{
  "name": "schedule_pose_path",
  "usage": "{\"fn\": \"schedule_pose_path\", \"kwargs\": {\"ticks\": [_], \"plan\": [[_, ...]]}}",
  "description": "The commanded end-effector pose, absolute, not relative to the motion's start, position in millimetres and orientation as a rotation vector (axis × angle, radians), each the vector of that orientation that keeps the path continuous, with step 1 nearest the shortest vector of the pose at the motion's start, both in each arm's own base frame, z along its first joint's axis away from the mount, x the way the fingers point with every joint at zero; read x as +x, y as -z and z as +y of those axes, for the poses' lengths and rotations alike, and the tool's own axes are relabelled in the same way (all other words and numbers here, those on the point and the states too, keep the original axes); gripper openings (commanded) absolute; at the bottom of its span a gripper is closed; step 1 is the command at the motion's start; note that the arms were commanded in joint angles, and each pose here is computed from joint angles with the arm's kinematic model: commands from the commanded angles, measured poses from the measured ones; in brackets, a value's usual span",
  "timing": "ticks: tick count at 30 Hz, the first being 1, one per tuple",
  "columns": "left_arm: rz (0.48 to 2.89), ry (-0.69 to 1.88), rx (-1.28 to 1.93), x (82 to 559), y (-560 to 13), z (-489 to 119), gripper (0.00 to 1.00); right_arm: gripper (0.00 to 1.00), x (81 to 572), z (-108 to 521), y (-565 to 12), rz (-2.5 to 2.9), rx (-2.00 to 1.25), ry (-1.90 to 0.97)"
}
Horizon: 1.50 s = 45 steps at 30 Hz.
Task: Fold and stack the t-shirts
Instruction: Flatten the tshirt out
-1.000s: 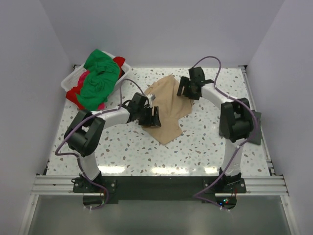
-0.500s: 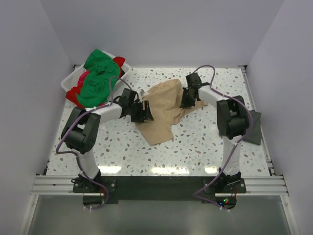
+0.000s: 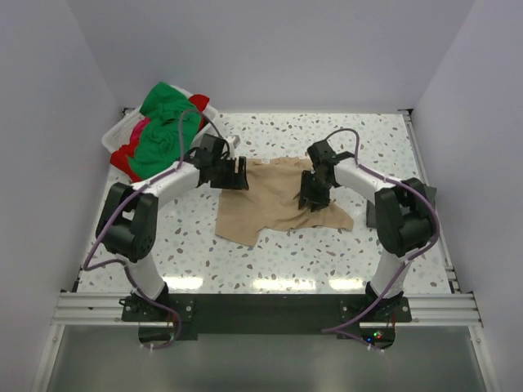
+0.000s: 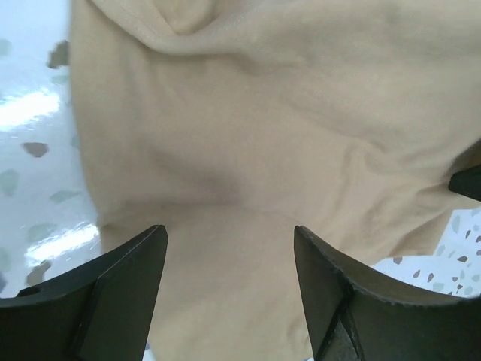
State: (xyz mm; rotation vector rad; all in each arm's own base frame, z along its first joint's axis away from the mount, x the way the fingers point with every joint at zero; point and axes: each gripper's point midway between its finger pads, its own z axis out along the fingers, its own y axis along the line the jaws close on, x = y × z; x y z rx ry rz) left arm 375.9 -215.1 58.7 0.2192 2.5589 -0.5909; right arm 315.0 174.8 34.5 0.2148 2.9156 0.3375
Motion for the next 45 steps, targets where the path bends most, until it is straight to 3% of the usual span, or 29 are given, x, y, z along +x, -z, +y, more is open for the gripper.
{"fn": "schedule_pose_path", "kwargs": {"ticks": [1,4,9,17,26,33,35,36,39,44,45], "plan": [[2.401,0.499,0.265,378,-126,-201,0.73,0.49,330,173,-72,2.864,0.201,-0.325],[2.429,0.428,0.181,350,-129,-176,0.74,0.58,335,163,-90,2.823,0.229,-0.261],[2.546,0.432,0.067,296,-87,-156,0.72,0.62,319,119,-101,2.797,0.357,-0.168],[2.65,0.462,0.002,273,-49,-151,0.6,0.52,278,53,-79,2.814,0.541,-0.118],[2.741,0.402,-0.04,267,-26,-145,0.59,0.44,246,43,-41,2.867,0.622,-0.064],[2.722,0.537,-0.013,268,-17,-162,0.57,0.44,252,45,-25,2.825,0.644,-0.098],[2.739,0.551,-0.006,265,-15,-164,0.36,0.43,257,46,-24,2.818,0.637,-0.103],[2.734,0.549,0.0,269,-19,-165,0.19,0.43,258,46,-23,2.818,0.635,-0.103],[2.714,0.475,0.003,276,-44,-157,0.01,0.42,261,45,-25,2.814,0.633,-0.097],[2.66,0.316,-0.026,278,-109,-134,0.03,0.41,256,44,-26,2.817,0.636,-0.092],[2.612,0.334,-0.024,282,-133,-135,0.19,0.41,255,43,-25,2.819,0.639,-0.088]]}}
